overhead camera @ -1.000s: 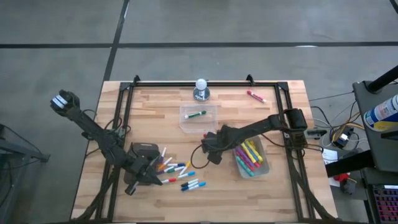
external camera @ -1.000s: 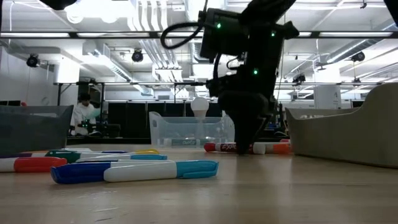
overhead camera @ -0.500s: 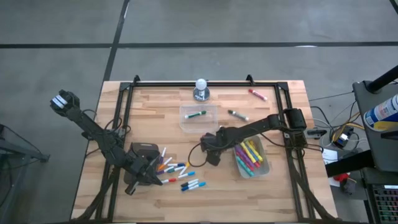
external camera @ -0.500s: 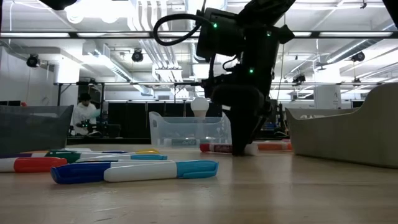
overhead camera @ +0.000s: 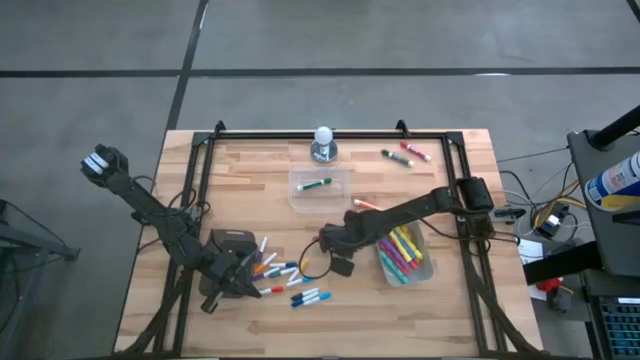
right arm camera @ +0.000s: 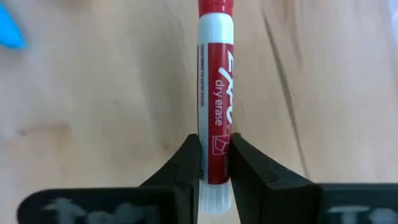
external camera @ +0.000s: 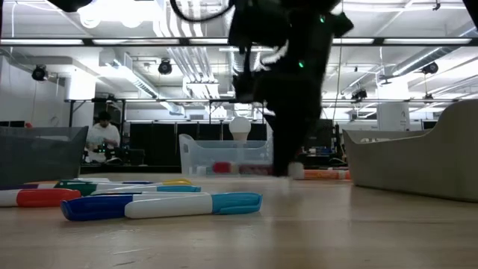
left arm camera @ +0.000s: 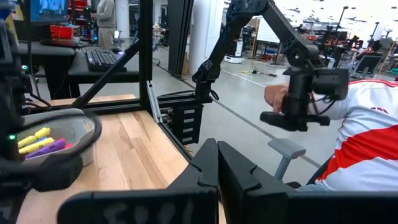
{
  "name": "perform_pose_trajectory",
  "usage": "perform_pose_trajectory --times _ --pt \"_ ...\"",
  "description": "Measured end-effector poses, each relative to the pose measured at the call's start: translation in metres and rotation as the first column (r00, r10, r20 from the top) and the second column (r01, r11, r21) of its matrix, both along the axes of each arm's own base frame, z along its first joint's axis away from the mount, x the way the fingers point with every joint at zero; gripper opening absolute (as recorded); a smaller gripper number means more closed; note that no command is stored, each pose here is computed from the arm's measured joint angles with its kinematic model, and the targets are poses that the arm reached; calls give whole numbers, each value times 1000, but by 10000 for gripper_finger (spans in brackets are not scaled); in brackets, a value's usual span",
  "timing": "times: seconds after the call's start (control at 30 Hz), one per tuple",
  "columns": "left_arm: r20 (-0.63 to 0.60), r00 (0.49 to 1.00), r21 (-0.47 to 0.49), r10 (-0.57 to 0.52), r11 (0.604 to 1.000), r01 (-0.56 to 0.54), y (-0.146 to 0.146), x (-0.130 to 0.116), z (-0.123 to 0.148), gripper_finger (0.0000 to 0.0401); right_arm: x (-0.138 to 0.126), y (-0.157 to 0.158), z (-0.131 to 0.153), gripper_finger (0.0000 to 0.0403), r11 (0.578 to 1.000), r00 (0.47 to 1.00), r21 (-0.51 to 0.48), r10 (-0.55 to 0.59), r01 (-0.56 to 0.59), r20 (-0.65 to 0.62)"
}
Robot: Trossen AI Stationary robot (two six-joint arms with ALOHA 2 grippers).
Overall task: Pick & Place Markers
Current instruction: Put the red dry erase marker into the transparent bin
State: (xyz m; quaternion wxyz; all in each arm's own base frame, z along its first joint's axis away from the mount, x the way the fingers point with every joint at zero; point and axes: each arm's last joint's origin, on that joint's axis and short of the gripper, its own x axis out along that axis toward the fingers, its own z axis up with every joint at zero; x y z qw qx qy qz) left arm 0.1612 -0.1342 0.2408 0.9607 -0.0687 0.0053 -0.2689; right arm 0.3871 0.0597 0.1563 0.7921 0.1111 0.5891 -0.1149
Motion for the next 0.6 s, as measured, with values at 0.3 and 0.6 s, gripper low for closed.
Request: perform_pose_trajectory --times 0.3,0.6 --pt "-2 1000 -3 0 1000 0 0 0 0 0 0 7 66 54 928 994 -373 47 -7 97" --pt "-36 999 -40 -2 999 0 0 0 -1 0 -9 -32 113 54 904 978 -425 37 55 206"
